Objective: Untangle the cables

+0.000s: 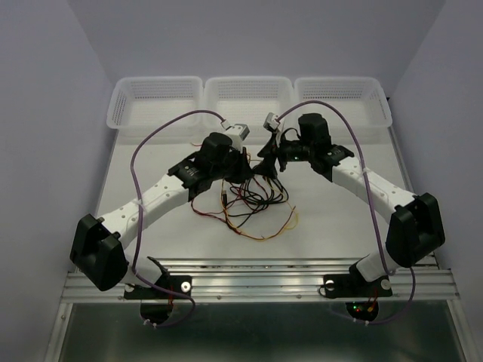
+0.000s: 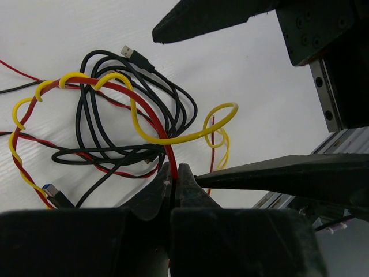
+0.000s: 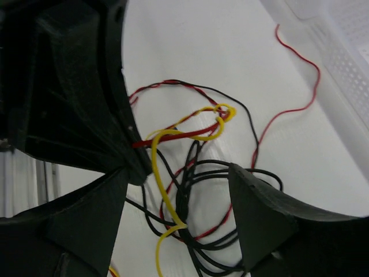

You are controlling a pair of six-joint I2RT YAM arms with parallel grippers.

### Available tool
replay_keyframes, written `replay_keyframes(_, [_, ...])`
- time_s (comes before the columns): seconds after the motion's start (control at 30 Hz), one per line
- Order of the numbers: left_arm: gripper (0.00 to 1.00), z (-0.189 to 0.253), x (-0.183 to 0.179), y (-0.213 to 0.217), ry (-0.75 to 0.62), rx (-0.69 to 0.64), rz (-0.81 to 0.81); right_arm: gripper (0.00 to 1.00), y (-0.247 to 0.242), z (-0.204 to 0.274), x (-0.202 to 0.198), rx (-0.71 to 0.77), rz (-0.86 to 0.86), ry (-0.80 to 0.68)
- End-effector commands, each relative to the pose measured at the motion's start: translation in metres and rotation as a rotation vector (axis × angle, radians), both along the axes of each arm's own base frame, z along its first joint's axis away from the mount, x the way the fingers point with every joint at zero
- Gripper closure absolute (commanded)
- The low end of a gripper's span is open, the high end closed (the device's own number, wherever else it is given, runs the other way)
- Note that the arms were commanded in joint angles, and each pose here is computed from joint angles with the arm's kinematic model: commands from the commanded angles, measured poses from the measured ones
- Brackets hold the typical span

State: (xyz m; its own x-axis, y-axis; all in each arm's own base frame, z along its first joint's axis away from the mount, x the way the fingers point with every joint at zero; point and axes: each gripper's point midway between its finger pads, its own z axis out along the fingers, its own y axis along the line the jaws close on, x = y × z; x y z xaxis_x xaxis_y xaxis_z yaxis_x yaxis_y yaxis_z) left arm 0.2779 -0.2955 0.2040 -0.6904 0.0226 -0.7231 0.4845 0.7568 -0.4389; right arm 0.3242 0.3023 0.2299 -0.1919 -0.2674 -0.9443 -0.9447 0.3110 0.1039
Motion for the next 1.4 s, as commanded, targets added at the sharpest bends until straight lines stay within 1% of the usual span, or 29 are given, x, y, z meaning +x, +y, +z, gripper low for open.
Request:
replay_keyframes(0.0, [1.0,0.005,-0.004,-0.008,-0.016,-0.035,-0.03,0.46,0.01,0.024,0.007,0.026,-0.011,-0.075])
replay_keyframes(0.03, [1.0,0.005,-0.003,-0.008,-0.017,-0.034,-0.028,0.63,0.01,0.025,0.009,0.029,-0.022,-0.08])
replay_keyframes(0.07, [1.0,0.008,-0.003,-0.007,-0.023,-0.038,-0.027,0.99,0.008,0.023,0.009,0.034,-0.047,-0.05])
replay_keyframes(0.1, [1.0,0.008,-0.003,-0.007,-0.022,-0.038,-0.022,0.99,0.006,0.029,0.017,0.046,-0.097,-0.077])
replay_keyframes(0.17, [1.0,0.008,-0.003,-0.004,-0.021,-0.036,-0.007,0.99,0.001,0.031,0.019,0.064,-0.166,-0.031])
replay_keyframes(0.23, [1.0,0.007,0.002,0.003,-0.021,-0.017,0.049,0.99,-0.016,0.044,0.051,0.104,-0.397,-0.065])
replay_keyframes(0.27, [1.0,0.009,0.001,0.008,-0.022,-0.008,0.07,0.99,-0.026,0.051,0.059,0.158,-0.526,0.001])
replay_keyframes(0.3, [1.0,0.013,0.008,0.016,-0.043,0.009,0.125,0.99,-0.064,0.059,0.089,0.157,-0.814,-0.037])
replay_keyframes(0.33, [1.0,0.017,0.011,0.021,-0.05,0.014,0.159,0.99,-0.087,0.062,0.1,0.148,-0.959,-0.058])
replay_keyframes(0.37, [1.0,0.024,0.013,0.029,-0.061,0.015,0.202,0.99,-0.105,0.066,0.105,0.146,-1.069,-0.078])
replay_keyframes(0.4, [1.0,0.025,0.02,0.046,-0.074,0.057,0.287,0.99,-0.136,0.07,0.111,0.129,-1.239,-0.121])
replay_keyframes(0.47, [1.0,0.043,0.029,0.061,-0.093,0.042,0.376,0.99,-0.157,0.081,0.112,0.152,-1.347,-0.128])
replay_keyframes(0.5, [1.0,0.044,0.036,0.08,-0.085,0.057,0.444,0.99,-0.172,0.086,0.113,0.163,-1.402,-0.131])
replay_keyframes(0.57, [1.0,0.062,0.047,0.107,-0.107,0.037,0.543,0.99,-0.187,0.099,0.113,0.222,-1.451,-0.123])
replay_keyframes(0.6, [1.0,0.068,0.054,0.124,-0.112,0.023,0.601,0.99,-0.208,0.1,0.114,0.226,-1.496,-0.112])
replay_keyframes(0.63, [1.0,0.073,0.066,0.158,-0.118,0.013,0.699,0.99,-0.22,0.109,0.111,0.246,-1.515,-0.11])
replay_keyframes(0.67, [1.0,0.085,0.068,0.176,-0.136,-0.014,0.745,0.99,-0.23,0.117,0.11,0.265,-1.532,-0.117])
replay_keyframes(0.7, [1.0,0.09,0.071,0.191,-0.142,-0.031,0.784,0.99,-0.253,0.133,0.107,0.304,-1.567,-0.131])
replay_keyframes(0.73, [1.0,0.101,0.077,0.221,-0.166,-0.039,0.866,0.99,-0.264,0.14,0.106,0.315,-1.584,-0.142])
replay_keyframes(0.83, [1.0,0.131,0.075,0.26,-0.228,-0.068,0.967,0.99,-0.292,0.179,0.094,0.357,-1.634,-0.212])
replay_keyframes(0.97, [1.0,0.154,0.075,0.269,-0.27,-0.112,0.963,0.99,-0.31,0.221,0.078,0.404,-1.664,-0.289])
replay_keyframes(1.07, [1.0,0.148,0.077,0.275,-0.246,-0.095,0.984,0.99,-0.313,0.233,0.071,0.419,-1.668,-0.31])
replay_keyframes(1.23, [1.0,0.124,0.078,0.301,-0.19,-0.065,1.064,0.99,-0.328,0.217,0.07,0.367,-1.729,-0.304])
replay_keyframes(1.37, [1.0,0.107,0.074,0.344,-0.14,-0.061,1.168,0.99,-0.352,0.195,0.075,0.33,-1.783,-0.264])
